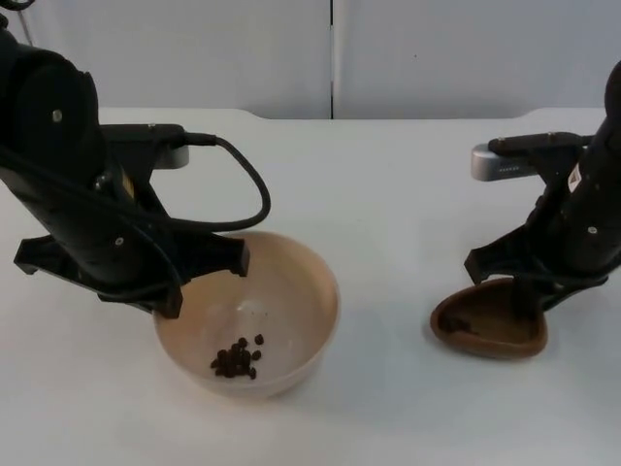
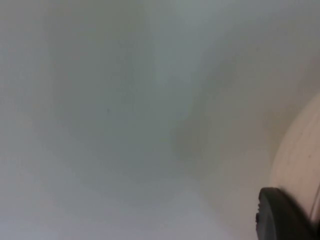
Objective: Pick up the bowl with the left hand and pour the coffee beans from the cup into the bowl with the right hand.
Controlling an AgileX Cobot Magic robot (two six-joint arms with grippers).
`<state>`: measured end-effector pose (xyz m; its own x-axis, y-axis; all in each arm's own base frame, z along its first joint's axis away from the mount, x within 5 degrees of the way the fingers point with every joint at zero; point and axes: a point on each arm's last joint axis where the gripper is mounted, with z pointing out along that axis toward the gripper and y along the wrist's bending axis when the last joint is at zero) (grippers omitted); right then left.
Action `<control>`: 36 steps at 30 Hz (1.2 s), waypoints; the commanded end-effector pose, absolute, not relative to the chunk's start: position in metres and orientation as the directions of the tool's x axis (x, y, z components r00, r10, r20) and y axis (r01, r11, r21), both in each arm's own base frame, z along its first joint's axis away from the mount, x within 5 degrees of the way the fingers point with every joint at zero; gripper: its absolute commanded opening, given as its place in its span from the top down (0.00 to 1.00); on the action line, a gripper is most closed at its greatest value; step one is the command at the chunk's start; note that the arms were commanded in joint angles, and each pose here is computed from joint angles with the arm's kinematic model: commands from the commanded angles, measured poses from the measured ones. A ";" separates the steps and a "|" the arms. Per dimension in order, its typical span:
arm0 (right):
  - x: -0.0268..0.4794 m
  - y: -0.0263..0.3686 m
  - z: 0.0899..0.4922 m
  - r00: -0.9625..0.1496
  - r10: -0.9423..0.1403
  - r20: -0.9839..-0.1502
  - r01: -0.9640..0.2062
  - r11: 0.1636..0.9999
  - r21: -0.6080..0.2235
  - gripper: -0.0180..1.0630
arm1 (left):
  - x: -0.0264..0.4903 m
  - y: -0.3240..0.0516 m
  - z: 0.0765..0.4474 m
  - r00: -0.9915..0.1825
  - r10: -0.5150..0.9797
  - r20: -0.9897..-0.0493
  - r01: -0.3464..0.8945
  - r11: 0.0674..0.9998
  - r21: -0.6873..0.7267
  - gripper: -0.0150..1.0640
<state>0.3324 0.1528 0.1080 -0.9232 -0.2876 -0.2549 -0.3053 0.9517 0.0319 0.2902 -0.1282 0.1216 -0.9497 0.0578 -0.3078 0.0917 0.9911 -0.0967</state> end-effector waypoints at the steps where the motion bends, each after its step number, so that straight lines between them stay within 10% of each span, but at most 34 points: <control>1: 0.334 0.151 0.109 -0.922 -0.281 -0.266 -0.300 0.953 0.034 0.98 | 0.291 -0.127 0.122 -0.946 0.067 -0.318 0.101 0.991 -0.092 0.99; 10: 0.334 0.152 0.109 -0.920 -0.283 -0.272 -0.303 0.952 0.034 0.98 | 0.291 -0.127 0.122 -0.946 0.067 -0.318 0.101 0.991 -0.092 0.98; 27: 0.334 0.152 0.109 -0.921 -0.284 -0.266 -0.303 0.952 0.033 0.98 | 0.290 -0.127 0.123 -0.949 0.062 -0.310 0.095 0.991 -0.092 0.39; 36: 0.334 0.152 0.109 -0.920 -0.283 -0.270 -0.303 0.952 0.033 0.63 | 0.285 -0.124 0.167 -0.914 0.050 -0.404 0.107 0.987 -0.121 0.39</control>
